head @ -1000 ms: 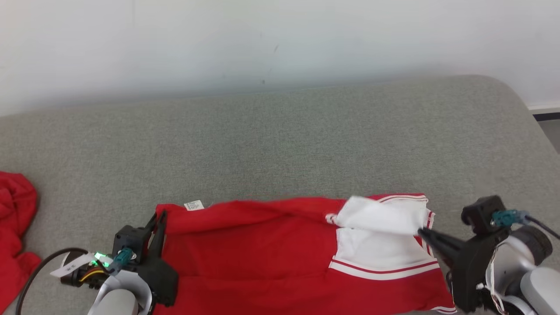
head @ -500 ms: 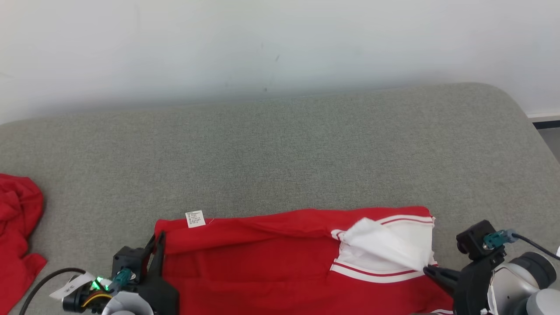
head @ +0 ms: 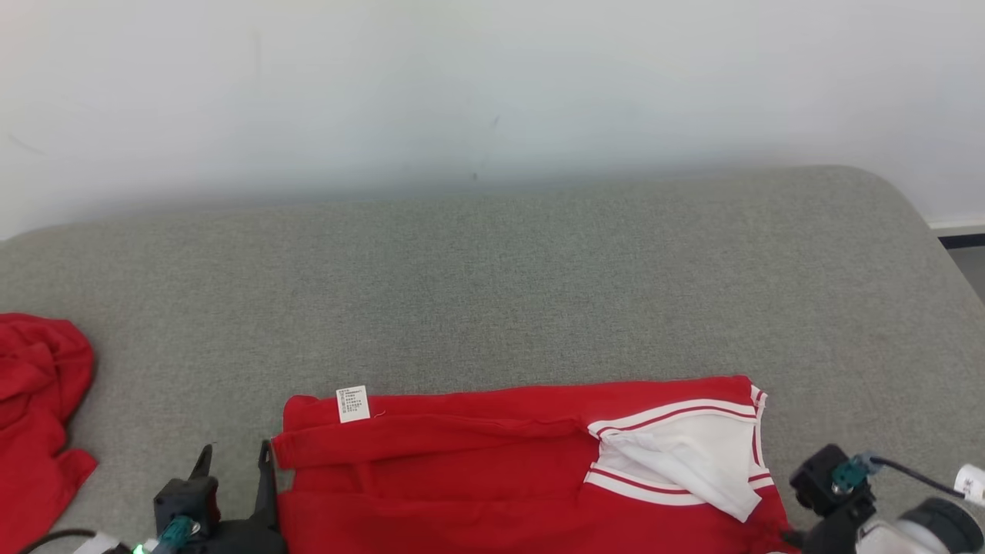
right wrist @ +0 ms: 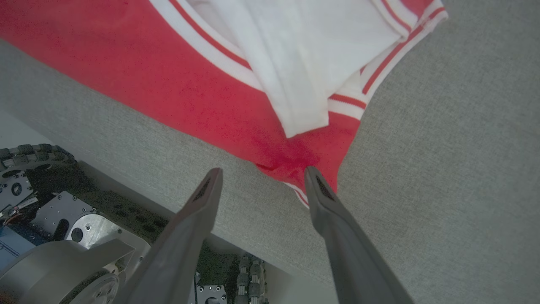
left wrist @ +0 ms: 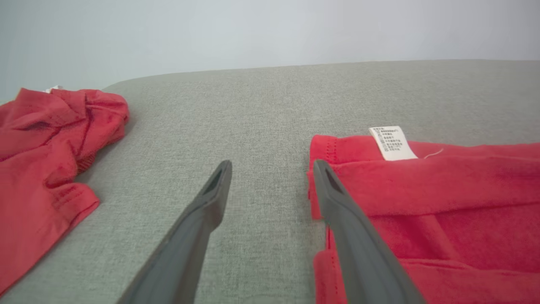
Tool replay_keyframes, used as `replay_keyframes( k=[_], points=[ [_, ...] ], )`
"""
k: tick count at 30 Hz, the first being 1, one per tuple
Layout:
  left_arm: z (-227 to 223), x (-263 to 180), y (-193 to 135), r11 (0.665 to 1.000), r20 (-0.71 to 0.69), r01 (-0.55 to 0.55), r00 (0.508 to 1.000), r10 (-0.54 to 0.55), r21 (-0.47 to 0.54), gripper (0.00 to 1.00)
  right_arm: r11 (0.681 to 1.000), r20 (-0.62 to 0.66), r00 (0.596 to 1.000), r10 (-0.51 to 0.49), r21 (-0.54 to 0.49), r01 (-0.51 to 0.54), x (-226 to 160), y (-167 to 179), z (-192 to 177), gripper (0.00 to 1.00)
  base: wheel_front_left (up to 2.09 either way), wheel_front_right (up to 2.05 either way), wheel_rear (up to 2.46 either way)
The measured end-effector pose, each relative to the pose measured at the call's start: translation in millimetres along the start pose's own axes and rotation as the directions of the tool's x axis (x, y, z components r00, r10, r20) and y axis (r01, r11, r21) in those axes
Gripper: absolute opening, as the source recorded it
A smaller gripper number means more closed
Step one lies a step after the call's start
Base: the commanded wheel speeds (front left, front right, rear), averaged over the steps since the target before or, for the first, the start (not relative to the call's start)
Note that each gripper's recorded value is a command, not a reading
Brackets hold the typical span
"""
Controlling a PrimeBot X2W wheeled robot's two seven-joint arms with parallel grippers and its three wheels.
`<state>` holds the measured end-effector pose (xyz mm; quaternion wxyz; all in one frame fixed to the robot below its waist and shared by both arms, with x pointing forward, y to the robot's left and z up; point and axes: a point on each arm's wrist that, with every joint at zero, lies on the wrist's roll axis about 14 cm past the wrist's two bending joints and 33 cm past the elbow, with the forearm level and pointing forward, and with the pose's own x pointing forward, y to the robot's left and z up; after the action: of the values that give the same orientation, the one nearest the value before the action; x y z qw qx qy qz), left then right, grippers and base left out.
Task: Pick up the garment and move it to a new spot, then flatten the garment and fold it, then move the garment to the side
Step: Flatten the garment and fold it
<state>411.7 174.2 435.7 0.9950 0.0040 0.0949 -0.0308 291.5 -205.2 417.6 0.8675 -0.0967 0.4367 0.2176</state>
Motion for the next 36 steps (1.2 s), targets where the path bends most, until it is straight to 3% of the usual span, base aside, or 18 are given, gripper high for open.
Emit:
replay_keyframes(
  k=[6, 8, 12, 16, 21, 24, 28, 36],
  points=[
    [17.8, -18.2, 14.8, 0.996, 0.081, -0.069, 0.994, 0.073, -0.056, 1.0, 1.0, -0.104, 0.995, 0.006, 0.017, -0.004, -8.0, 2.6, -29.2, 1.0, 0.0, 0.0, 0.0],
    [27.1, -25.5, 18.0, 0.994, 0.12, -0.081, 0.989, 0.09, -0.075, 1.0, 0.999, -0.047, 0.999, 0.003, 0.033, -0.001, -11.8, 1.6, -17.4, 1.0, 0.0, 0.0, 0.0],
    [51.0, -40.9, 19.1, 0.989, 0.212, -0.092, 0.971, 0.116, -0.118, 1.0, 0.994, 0.198, 0.98, -0.009, 0.105, -0.012, -20.8, 2.7, 34.2, 1.0, 0.0, 0.0, 0.0],
    [79.7, -57.0, 10.6, 0.986, 0.315, -0.054, 0.944, 0.102, -0.158, 1.0, 0.985, 0.269, 0.959, -0.09, 0.168, 0.045, -26.0, -11.3, 43.6, 1.0, 0.0, 0.0, 0.0],
    [109.3, -74.5, -5.9, 0.983, 0.418, 0.035, 0.907, 0.044, -0.18, 1.0, 0.925, 0.223, 0.936, -0.272, 0.328, 0.191, -22.7, -49.8, 27.6, 1.0, 0.0, 0.0, 0.0],
    [118.5, -82.0, -18.4, 0.98, 0.451, 0.088, 0.893, 0.003, -0.179, 1.0, 0.895, 0.19, 0.939, -0.287, 0.403, 0.192, -10.4, -45.8, 26.6, 1.0, 0.0, 0.0, 0.0],
    [124.1, -90.4, -29.7, 0.976, 0.473, 0.131, 0.88, -0.034, -0.174, 1.0, 0.879, 0.172, 0.941, -0.291, 0.436, 0.193, 2.4, -41.6, 37.0, 1.0, 0.0, 0.0, 0.0],
    [116.6, -104.4, -35.4, 0.973, 0.462, 0.135, 0.886, -0.034, -0.187, 1.0, 0.836, 0.128, 0.931, -0.341, 0.494, 0.238, 17.6, -48.1, 43.4, 1.0, 0.0, 0.0, 0.0]
  ],
)
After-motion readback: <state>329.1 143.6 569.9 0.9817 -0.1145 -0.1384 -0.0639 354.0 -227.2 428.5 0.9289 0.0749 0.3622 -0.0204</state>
